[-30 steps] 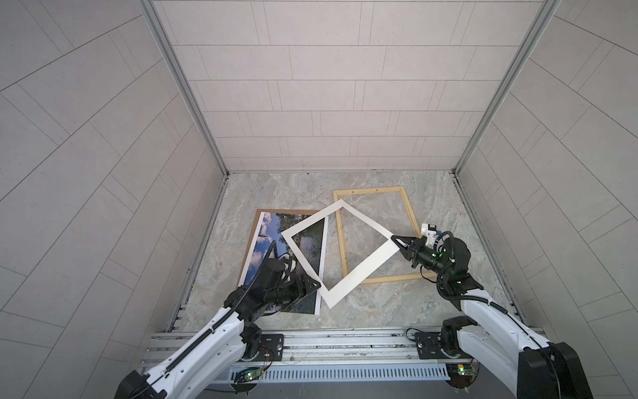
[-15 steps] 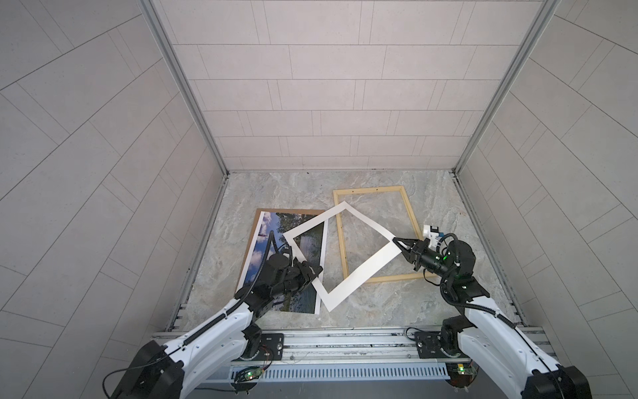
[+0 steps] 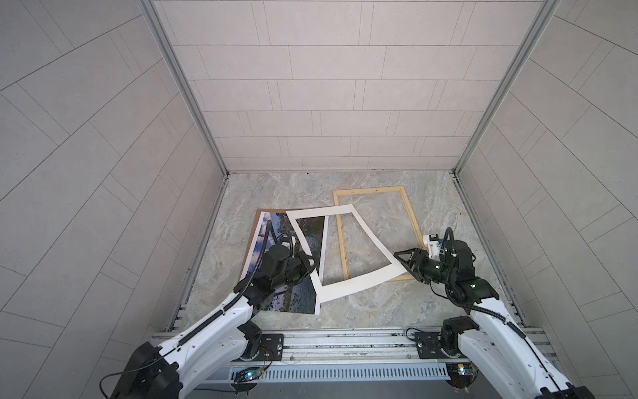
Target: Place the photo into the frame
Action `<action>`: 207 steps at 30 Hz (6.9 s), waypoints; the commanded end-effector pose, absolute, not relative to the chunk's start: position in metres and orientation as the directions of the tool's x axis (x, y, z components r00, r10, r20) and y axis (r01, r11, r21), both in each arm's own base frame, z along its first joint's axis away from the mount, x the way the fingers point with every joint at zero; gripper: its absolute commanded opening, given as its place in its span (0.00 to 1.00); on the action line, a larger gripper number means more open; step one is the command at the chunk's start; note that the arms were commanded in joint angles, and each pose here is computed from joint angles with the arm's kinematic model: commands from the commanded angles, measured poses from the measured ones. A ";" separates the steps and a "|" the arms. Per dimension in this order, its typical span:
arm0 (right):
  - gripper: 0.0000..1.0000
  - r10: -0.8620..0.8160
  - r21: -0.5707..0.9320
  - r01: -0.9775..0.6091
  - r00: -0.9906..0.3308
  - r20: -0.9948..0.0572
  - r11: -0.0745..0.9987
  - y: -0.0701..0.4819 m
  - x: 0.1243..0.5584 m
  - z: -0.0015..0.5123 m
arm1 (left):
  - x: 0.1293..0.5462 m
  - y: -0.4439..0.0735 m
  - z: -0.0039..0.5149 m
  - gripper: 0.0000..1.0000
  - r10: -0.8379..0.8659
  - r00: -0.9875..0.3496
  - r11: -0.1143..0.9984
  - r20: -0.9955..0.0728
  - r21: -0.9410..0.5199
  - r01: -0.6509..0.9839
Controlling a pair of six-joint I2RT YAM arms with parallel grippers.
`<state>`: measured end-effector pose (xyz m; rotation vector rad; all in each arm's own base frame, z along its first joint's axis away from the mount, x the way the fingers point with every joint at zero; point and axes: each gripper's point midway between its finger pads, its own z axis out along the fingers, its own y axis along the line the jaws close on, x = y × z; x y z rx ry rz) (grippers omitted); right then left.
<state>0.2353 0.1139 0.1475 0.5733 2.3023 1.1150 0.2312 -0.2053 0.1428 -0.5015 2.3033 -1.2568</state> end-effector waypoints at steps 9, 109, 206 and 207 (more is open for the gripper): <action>0.77 0.356 0.408 0.124 -0.746 -0.563 0.905 0.050 0.267 0.159 | 0.262 -0.251 0.161 0.04 -0.262 -0.906 0.630 -0.333 -0.770 0.101; 0.79 0.500 0.602 0.251 -0.817 -0.288 0.758 0.037 0.321 0.054 | 0.354 -0.312 0.030 0.01 -0.062 -0.957 0.808 -0.283 -0.577 0.118; 0.80 0.058 0.883 0.073 -0.997 0.052 0.463 0.403 0.123 0.071 | 0.136 -0.113 0.005 0.00 -0.263 -0.960 0.950 -0.092 -0.200 -0.241; 0.80 0.056 0.883 0.084 -0.996 0.065 0.462 0.406 0.120 0.068 | 0.134 -0.114 0.003 0.00 -0.264 -0.961 0.949 -0.088 -0.205 -0.242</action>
